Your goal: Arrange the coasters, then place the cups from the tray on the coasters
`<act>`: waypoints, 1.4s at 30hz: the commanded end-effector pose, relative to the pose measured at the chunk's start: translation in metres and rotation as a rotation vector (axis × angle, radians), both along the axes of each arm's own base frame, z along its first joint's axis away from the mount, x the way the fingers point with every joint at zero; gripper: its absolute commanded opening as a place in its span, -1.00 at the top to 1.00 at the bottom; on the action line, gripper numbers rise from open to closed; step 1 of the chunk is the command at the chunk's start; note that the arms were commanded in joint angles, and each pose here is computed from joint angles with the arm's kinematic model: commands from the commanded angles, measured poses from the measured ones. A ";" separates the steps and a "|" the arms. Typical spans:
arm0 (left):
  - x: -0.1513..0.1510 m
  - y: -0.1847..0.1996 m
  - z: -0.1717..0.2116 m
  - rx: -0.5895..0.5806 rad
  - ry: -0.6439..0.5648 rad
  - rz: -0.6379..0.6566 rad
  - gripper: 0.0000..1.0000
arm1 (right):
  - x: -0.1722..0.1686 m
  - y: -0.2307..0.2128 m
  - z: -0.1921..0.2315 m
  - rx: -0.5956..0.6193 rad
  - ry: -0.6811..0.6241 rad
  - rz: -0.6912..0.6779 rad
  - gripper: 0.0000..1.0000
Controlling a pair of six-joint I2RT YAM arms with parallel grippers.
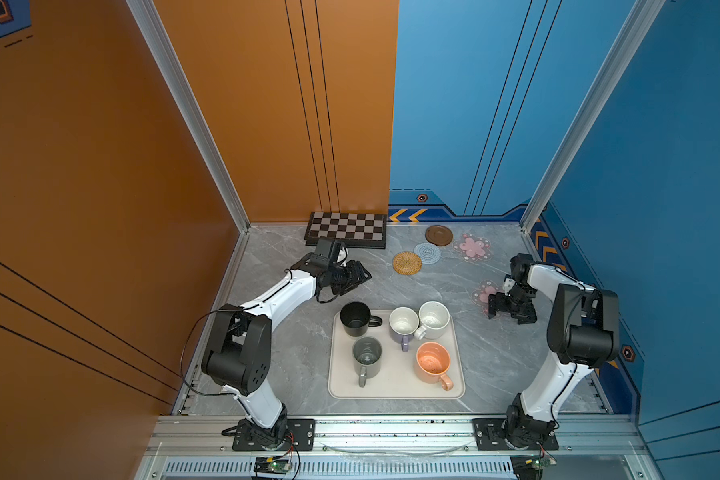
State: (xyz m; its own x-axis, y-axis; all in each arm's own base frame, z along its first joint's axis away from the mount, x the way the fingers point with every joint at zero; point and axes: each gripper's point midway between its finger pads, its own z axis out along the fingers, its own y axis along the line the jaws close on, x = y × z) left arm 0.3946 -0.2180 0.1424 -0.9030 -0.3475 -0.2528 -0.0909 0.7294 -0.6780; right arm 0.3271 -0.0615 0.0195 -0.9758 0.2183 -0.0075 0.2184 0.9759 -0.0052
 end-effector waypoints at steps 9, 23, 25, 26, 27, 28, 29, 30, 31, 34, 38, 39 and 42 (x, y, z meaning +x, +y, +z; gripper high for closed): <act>0.005 -0.002 0.003 -0.011 -0.007 0.003 -0.21 | 0.034 0.018 -0.023 0.062 -0.060 0.042 -0.85; 0.005 -0.004 0.005 -0.009 -0.013 0.004 -0.20 | 0.049 0.041 -0.021 0.081 -0.073 0.115 -0.84; 0.004 -0.003 0.005 -0.009 -0.012 0.004 -0.20 | 0.050 0.043 -0.021 0.074 -0.072 0.124 -0.84; 0.004 -0.004 0.006 -0.010 -0.013 0.003 -0.20 | 0.051 0.043 -0.021 0.071 -0.074 0.122 -0.84; 0.004 -0.003 0.005 -0.009 -0.012 0.004 -0.20 | 0.052 0.043 -0.021 0.069 -0.075 0.119 -0.84; 0.004 -0.003 0.005 -0.009 -0.012 0.004 -0.20 | 0.053 0.042 -0.021 0.067 -0.075 0.114 -0.84; 0.004 -0.003 0.006 -0.010 -0.013 0.002 -0.20 | 0.053 0.042 -0.021 0.064 -0.075 0.111 -0.84; 0.003 -0.003 0.006 -0.009 -0.015 0.001 -0.20 | 0.053 0.040 -0.020 0.058 -0.075 0.107 -0.84; 0.003 -0.003 0.006 -0.009 -0.015 0.001 -0.20 | 0.053 0.039 -0.020 0.053 -0.075 0.105 -0.83; 0.002 -0.001 0.005 -0.006 -0.015 0.006 -0.20 | 0.051 0.036 -0.019 0.052 -0.073 0.094 -0.83; 0.001 0.001 0.005 -0.005 -0.014 0.008 -0.21 | 0.048 0.036 -0.006 0.049 -0.087 0.098 -0.82; 0.001 0.001 0.005 -0.004 -0.015 0.008 -0.21 | 0.048 0.037 0.000 0.045 -0.102 0.105 -0.82; 0.002 0.001 0.005 -0.004 -0.016 0.008 -0.21 | 0.050 0.038 0.022 0.041 -0.152 0.108 -0.82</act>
